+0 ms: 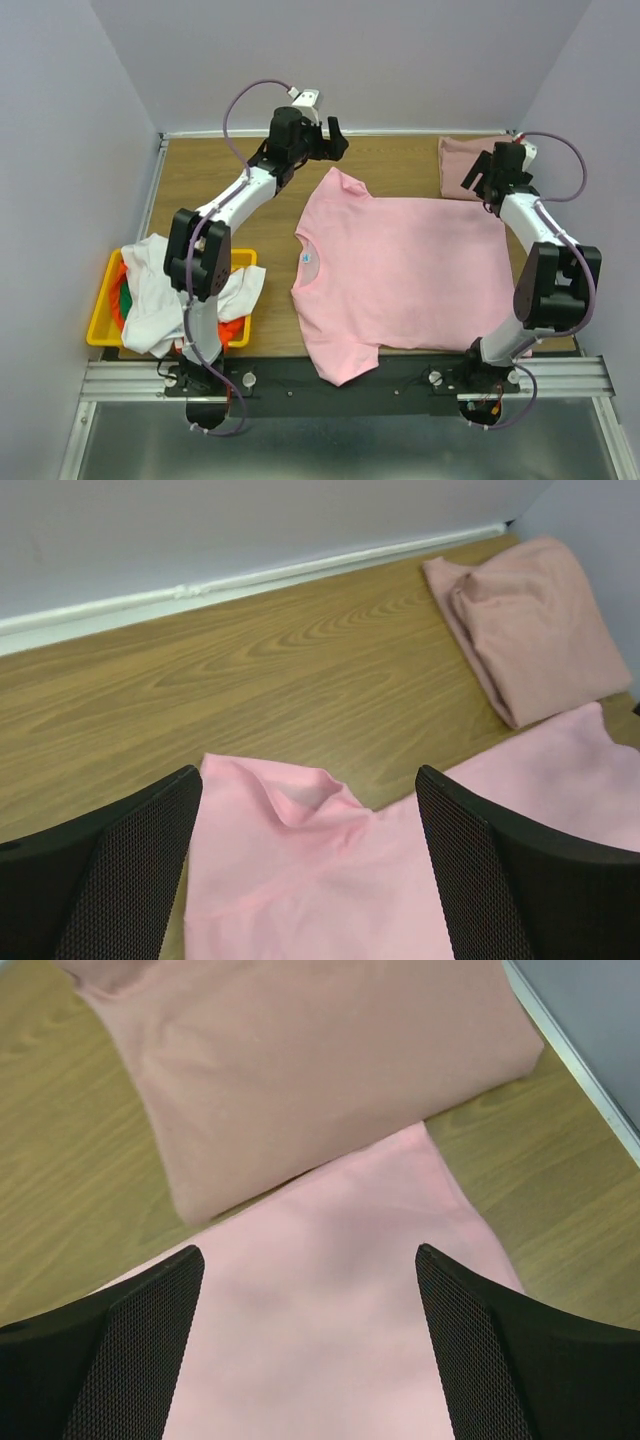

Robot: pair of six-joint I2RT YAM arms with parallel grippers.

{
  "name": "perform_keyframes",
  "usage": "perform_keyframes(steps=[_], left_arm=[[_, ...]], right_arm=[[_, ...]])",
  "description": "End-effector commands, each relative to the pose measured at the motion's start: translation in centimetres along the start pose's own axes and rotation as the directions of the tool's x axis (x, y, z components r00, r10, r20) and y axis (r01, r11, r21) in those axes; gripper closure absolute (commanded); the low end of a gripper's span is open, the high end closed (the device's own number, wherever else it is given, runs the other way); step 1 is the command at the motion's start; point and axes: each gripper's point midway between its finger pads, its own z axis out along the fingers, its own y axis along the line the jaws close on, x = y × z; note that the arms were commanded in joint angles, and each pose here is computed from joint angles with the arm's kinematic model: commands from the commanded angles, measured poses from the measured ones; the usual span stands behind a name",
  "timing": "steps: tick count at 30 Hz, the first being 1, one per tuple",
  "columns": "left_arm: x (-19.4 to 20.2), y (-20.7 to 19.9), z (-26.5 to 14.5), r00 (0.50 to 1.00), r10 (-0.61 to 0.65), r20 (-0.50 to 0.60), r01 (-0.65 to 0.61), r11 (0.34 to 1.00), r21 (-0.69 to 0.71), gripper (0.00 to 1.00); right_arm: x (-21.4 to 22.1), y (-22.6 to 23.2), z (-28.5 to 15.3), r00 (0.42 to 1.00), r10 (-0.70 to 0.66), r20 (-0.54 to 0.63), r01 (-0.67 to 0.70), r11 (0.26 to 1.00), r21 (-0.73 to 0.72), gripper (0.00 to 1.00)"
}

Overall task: Fold and stack the t-shirts
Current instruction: Flatten the tshirt out

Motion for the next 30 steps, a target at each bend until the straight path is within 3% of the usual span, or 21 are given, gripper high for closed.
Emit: perform_keyframes(steps=[1, 8, 15, 25, 30], left_arm=[[-3.5, -4.3, -4.5, 0.993, 0.033, 0.110, -0.043, 0.995, 0.089, 0.04], [6.6, -5.9, -7.3, 0.998, 0.014, -0.064, -0.007, 0.995, 0.100, 0.04], [17.4, -6.4, -8.5, 0.960, -0.074, -0.269, 0.114, 0.984, 0.136, 0.04], [24.0, -3.0, -7.4, 0.910, -0.124, -0.396, 0.160, 0.985, 0.059, 0.04], [24.3, -1.2, -6.7, 0.909, -0.137, -0.393, 0.161, 0.986, 0.029, 0.04]], right_arm=[[-1.9, 2.0, -2.8, 0.998, 0.033, 0.058, -0.024, 0.990, -0.140, 0.07], [3.8, 3.8, -6.4, 0.993, 0.070, -0.092, -0.097, 0.937, -0.337, 0.03], [9.0, 4.0, -8.3, 0.983, 0.056, -0.176, -0.123, 0.910, -0.397, 0.02], [13.9, 4.1, -7.3, 0.958, 0.037, -0.285, -0.146, 0.917, -0.372, 0.02], [15.4, 4.4, -6.0, 0.944, 0.035, -0.329, -0.155, 0.925, -0.347, 0.02]])
